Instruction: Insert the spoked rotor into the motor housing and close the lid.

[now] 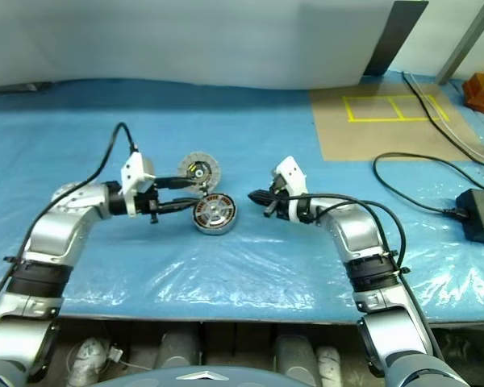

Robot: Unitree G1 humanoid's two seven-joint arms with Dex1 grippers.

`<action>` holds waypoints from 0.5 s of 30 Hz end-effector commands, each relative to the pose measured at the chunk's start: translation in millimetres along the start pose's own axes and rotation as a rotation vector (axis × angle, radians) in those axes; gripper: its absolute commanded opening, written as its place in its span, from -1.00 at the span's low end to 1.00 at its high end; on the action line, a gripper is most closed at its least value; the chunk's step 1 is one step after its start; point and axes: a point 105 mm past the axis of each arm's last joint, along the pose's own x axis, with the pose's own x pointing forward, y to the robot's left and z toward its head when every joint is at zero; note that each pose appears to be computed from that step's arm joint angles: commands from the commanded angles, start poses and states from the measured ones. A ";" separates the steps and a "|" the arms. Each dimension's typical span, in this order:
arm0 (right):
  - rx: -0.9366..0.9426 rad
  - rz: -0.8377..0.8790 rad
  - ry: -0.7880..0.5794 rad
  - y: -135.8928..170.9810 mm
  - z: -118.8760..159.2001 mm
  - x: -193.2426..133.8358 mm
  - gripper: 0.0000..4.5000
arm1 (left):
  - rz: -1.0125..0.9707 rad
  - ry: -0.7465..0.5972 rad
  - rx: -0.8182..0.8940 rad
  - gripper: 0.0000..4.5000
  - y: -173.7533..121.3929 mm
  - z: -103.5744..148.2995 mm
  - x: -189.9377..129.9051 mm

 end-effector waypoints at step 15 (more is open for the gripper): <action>-0.036 0.209 -0.050 27.0 30.5 72.1 -1.00 | 0.378 -0.017 -0.199 0.02 14.1 -38.4 -48.4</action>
